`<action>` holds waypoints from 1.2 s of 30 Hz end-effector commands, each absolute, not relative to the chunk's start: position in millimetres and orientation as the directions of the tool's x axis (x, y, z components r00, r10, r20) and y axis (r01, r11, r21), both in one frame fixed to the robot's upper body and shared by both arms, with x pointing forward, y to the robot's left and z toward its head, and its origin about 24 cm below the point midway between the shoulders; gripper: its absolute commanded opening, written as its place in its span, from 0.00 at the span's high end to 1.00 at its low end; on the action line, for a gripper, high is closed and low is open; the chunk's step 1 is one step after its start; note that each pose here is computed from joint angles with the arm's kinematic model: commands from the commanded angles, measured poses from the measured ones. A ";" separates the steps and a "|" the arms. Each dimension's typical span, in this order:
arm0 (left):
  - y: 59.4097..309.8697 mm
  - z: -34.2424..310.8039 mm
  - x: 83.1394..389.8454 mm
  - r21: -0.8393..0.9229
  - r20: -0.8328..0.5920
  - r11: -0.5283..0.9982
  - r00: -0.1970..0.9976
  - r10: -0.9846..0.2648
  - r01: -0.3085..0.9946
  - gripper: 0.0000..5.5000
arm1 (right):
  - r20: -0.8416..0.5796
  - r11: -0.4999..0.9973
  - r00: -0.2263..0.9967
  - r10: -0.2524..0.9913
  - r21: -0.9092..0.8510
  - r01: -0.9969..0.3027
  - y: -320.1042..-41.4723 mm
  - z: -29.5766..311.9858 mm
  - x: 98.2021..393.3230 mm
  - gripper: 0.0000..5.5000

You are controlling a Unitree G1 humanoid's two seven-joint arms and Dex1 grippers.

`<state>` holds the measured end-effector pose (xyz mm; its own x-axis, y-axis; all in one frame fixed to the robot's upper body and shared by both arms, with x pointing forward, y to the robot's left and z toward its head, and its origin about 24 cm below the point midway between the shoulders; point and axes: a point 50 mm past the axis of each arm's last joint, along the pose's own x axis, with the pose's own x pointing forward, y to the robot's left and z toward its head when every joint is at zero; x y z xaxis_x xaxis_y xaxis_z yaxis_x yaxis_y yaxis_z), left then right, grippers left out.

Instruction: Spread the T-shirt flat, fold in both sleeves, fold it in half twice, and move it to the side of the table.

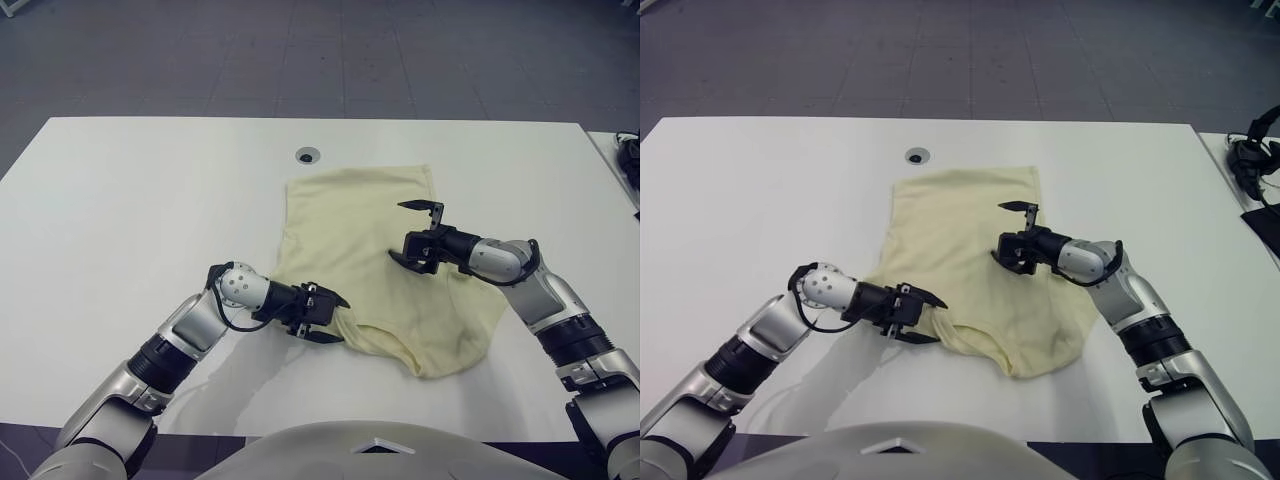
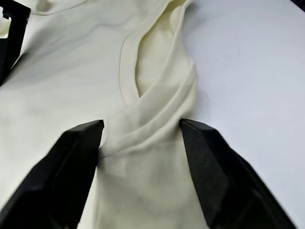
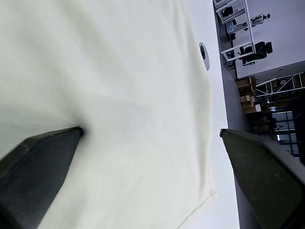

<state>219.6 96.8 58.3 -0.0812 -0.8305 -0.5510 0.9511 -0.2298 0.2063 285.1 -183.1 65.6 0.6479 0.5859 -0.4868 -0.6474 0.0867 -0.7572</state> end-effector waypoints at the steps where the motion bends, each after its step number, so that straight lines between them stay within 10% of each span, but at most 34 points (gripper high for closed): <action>1: 101.1 59.5 217.9 0.198 -0.550 -0.227 -0.084 -0.831 0.954 0.61 | -0.650 0.020 0.550 0.524 -0.637 -0.771 -189.5 23.8 263.7 0.02; 14: 116.0 69.2 210.2 0.209 -0.547 -0.221 -0.074 -0.834 0.953 1.00 | -0.655 0.016 0.548 0.520 -0.634 -0.773 -190.3 23.0 263.9 0.02; 36: 129.9 65.3 186.9 0.494 -0.537 -0.168 0.147 -0.831 0.853 1.00 | -0.674 0.009 0.524 0.521 -0.609 -0.793 -191.1 18.7 258.2 0.02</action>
<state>188.1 126.0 62.4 0.1052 -0.8359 -0.5387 0.8809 -0.1731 0.4405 284.6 -183.1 65.1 0.6463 0.5884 -0.4858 -0.6464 0.0838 -0.7584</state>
